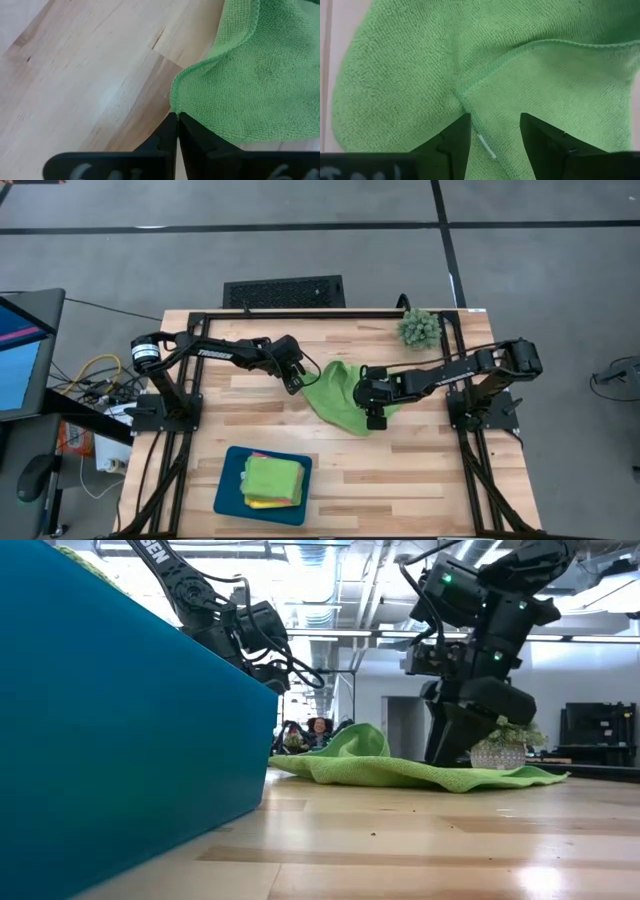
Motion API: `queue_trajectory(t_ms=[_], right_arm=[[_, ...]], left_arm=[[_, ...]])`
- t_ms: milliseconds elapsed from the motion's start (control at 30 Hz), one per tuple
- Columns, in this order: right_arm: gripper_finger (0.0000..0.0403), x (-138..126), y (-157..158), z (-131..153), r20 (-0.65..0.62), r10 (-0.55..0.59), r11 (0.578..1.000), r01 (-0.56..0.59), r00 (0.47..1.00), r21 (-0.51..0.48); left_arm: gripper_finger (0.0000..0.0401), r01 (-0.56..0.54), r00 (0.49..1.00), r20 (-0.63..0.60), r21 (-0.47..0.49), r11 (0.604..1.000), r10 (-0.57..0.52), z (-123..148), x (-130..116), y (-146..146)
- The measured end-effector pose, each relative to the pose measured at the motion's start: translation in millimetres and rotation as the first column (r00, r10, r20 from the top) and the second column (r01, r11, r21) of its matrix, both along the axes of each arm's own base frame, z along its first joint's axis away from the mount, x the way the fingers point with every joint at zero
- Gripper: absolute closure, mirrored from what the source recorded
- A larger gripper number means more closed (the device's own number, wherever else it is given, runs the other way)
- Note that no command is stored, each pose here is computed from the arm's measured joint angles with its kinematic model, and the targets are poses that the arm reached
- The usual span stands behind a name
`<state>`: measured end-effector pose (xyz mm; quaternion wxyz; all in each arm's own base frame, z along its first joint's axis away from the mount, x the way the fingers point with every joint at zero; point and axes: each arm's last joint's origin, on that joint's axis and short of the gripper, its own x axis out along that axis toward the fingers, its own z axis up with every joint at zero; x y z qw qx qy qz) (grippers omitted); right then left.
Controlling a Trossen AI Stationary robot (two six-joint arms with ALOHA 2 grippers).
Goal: Fold microfiber towels
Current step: Fold the green microfiber towel
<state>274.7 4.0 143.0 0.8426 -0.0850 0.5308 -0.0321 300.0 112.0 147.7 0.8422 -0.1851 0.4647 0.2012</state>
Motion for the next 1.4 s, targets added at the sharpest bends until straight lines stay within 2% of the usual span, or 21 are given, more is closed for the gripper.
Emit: queue_trajectory(t_ms=[367, 533, 1133, 1267, 1400], right_arm=[[0.0212, 10, 11, -20, -0.058, 0.029, 0.999, -0.031, 0.998, -0.034], [0.0212, 15, 9, -16, -0.053, 0.007, 0.997, -0.011, 0.999, -0.073], [0.0213, 24, 4, -12, 0.024, -0.01, 0.997, 0.012, 1.0, -0.071], [0.0234, 25, 4, -12, 0.031, -0.01, 0.997, 0.012, 0.999, -0.07], [0.0289, 24, 4, -12, 0.026, -0.01, 0.998, 0.012, 1.0, -0.07]], left_arm=[[0.0395, -0.001, 1.0, 0.001, 0.0, 1.0, 0.001, 0, 0, 0], [0.0395, -0.001, 1.0, 0.002, 0.0, 1.0, 0.001, 0, 0, 0], [0.0395, -0.009, 1.0, 0.004, -0.004, 1.0, 0.009, 0, 0, 0], [0.0395, -0.009, 1.0, 0.01, -0.002, 1.0, 0.009, 1, 1, 0], [0.0395, -0.01, 1.0, 0.018, 0.0, 1.0, 0.01, 1, 1, 1]])
